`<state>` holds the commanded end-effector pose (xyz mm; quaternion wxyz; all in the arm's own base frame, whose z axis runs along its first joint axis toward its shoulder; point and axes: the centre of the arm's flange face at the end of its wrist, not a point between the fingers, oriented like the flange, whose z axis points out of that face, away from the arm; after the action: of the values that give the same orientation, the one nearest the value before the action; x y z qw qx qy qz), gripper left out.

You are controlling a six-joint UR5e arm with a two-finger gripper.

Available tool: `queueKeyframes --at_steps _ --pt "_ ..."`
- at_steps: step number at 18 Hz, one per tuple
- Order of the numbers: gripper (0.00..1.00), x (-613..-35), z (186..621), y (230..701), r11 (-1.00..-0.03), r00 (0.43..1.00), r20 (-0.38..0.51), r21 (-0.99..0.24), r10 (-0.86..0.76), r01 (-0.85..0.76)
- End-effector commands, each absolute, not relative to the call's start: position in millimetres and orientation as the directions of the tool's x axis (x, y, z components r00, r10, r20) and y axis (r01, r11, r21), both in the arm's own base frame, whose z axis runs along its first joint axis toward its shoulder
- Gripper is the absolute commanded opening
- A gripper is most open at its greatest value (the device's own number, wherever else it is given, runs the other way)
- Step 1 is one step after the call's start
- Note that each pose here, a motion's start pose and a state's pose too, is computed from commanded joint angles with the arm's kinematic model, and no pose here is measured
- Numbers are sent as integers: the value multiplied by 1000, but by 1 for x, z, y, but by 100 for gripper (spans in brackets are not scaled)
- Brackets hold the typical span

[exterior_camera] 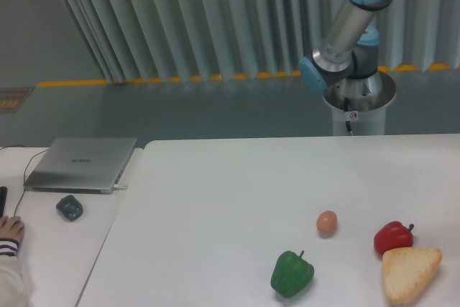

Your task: Place the yellow pepper on the table

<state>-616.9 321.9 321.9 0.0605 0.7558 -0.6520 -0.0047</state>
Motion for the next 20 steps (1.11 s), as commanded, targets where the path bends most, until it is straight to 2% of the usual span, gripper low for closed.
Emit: queueKeyframes --at_steps 2,6,10,12,17,20 --pt "36 -615 347 327 -186 191 75 74 -979 -980" --pt "36 -594 371 348 -252 253 67 33 -965 -967" --pt "36 -574 375 361 -366 367 2 -78 -930 -927" --pt "36 -555 379 381 -417 418 13 -94 -909 -904" --pt "36 -530 374 386 -490 505 -16 -211 -863 -846" --pt "36 -508 376 402 -521 537 -6 -232 -844 -821"
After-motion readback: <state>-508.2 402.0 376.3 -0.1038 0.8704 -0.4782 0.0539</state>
